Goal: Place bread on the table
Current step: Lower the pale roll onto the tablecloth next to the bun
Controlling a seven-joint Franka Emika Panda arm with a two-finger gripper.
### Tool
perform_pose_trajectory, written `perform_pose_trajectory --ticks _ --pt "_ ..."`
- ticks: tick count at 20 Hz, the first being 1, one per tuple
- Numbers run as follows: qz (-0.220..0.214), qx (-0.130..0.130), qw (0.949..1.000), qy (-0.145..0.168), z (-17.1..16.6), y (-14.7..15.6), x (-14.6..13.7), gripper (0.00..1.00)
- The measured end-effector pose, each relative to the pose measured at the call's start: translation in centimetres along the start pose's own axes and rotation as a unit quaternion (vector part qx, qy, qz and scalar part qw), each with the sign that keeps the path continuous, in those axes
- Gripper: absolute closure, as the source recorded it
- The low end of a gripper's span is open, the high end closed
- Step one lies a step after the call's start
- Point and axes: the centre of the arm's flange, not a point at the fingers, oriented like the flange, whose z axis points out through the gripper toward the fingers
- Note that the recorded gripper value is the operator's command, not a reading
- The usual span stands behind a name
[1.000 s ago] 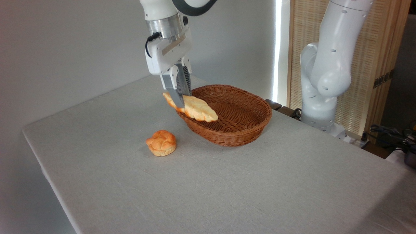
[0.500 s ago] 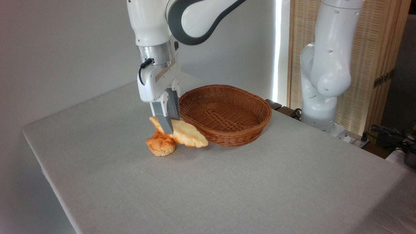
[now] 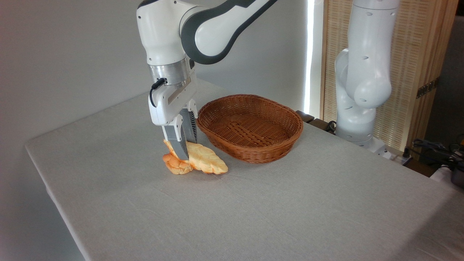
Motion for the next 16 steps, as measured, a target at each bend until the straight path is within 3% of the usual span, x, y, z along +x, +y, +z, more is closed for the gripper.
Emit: perform_pose_trajectory --ticks 7,16 --pt "-0.001 0.003 1.0000 0.001 -0.2 -0.1 -0.1 0.00" --pt "-0.027 0.012 0.9996 0.005 -0.8 -1.0 -2.6 0.00"
